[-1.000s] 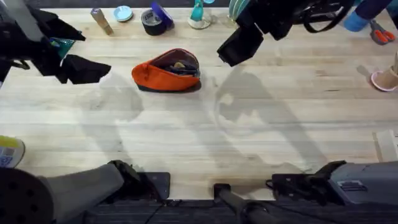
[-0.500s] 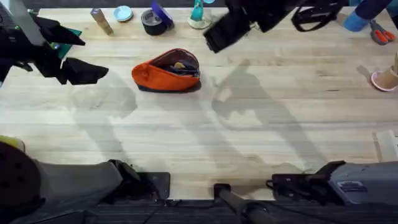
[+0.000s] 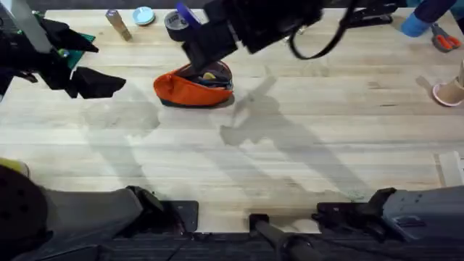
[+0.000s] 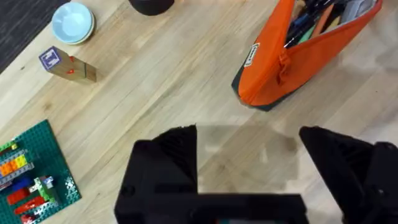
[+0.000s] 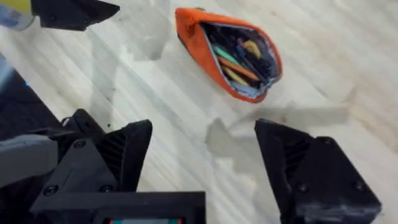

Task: Unzip the bag, pick up the pens from the table one at a time and place them inside, then zip the bag closed.

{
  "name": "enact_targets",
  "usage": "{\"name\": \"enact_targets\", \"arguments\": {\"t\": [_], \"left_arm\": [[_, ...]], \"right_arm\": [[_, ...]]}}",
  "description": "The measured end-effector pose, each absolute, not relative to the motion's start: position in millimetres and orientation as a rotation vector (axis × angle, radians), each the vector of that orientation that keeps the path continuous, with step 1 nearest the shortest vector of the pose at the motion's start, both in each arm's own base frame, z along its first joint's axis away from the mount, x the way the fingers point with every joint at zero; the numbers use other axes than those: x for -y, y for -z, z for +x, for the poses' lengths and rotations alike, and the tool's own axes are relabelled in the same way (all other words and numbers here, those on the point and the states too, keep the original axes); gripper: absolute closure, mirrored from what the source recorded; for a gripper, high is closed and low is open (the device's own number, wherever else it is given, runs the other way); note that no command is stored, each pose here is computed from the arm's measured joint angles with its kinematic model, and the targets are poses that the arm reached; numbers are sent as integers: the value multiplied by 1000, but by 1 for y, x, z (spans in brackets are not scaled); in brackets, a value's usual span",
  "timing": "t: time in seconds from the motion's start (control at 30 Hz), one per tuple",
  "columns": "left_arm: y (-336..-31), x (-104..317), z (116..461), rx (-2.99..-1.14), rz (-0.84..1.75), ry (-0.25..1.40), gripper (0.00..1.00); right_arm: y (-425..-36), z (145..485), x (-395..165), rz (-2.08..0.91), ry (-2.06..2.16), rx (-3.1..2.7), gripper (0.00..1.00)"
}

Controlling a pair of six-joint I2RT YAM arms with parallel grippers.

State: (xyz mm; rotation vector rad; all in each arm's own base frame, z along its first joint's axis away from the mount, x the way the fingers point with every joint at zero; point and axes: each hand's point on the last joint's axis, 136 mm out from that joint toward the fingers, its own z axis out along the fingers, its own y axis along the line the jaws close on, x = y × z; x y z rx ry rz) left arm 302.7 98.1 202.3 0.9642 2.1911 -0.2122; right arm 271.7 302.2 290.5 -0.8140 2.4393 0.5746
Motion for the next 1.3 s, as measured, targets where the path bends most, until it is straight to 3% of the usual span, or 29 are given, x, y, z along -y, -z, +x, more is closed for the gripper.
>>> {"name": "enact_targets", "arguments": {"t": [0.4,0.97,1.13,1.3], "left_arm": [[-202,-98,303,-2191,964,212,8],[-205,-98,302,-2140,1010,198,10],[-206,-105,296,-2108,963,246,11],[-188,-114,298,-2121,918,326,9]], "right_arm": [[-244,271,-340,-601,-577,-2621,5],[-222,271,-381,-476,-540,-2606,6],[-207,272,-388,-434,-532,-2640,7],[-197,268,-395,-393,-518,-2659,14]]}}
